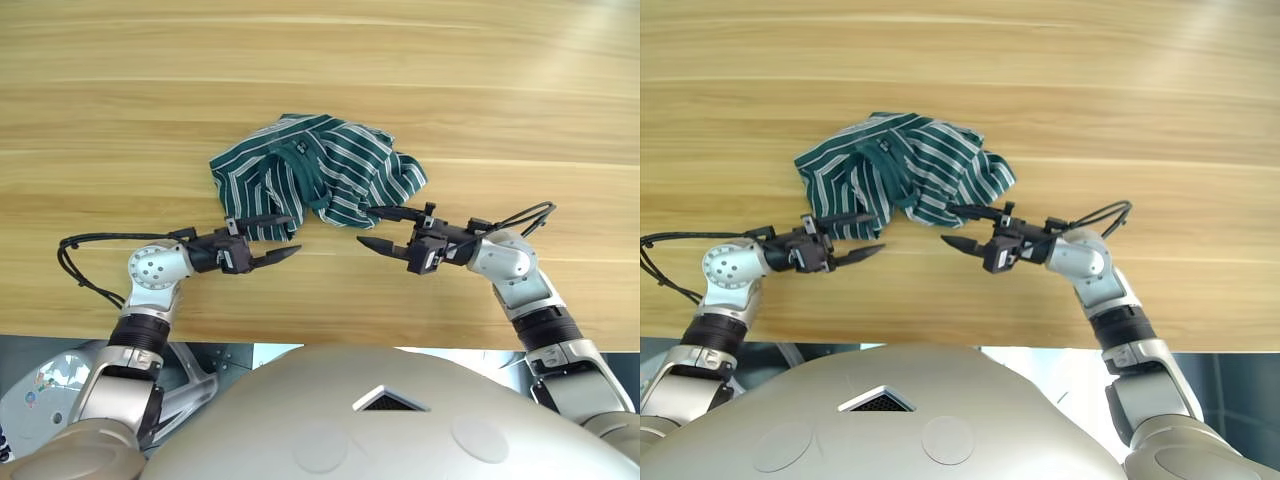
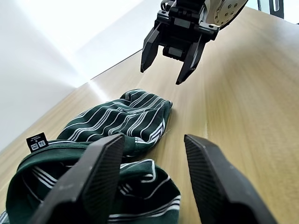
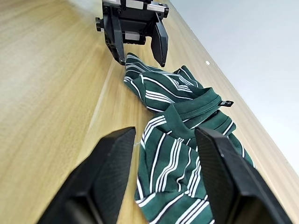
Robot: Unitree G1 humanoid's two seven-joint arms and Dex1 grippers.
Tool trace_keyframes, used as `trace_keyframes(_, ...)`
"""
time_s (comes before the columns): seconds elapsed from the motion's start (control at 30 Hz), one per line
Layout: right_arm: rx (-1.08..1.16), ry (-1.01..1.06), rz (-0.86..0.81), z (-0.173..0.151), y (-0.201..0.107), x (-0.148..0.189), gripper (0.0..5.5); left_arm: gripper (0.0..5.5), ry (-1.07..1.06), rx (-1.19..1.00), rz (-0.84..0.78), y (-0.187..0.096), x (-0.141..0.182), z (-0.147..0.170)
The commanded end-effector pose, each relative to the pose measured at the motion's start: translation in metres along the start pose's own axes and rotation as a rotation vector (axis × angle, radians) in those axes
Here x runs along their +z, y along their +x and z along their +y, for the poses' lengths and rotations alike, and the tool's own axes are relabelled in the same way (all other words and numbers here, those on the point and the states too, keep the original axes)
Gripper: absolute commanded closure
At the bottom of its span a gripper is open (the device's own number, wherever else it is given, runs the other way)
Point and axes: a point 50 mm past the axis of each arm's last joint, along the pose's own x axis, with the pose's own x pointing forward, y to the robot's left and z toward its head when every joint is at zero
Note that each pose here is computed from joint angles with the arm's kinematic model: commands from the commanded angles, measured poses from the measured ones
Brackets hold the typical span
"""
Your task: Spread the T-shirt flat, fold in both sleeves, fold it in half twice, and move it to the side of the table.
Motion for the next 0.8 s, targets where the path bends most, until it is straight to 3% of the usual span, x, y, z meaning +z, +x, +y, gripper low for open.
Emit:
trace_keyframes(0.03,0.007,-0.029,0.005,-0.0043,-0.0008,-0.0005,3.15,3.12,0.021,-0.007,0.000,0.0003,0.0008,0.0044)
trace_keyframes(0.8,0.013,-0.035,-0.010,-0.0035,0.0041,0.0004,3.15,3.12,0.025,-0.011,0.000,-0.0022,0.0028,0.0036)
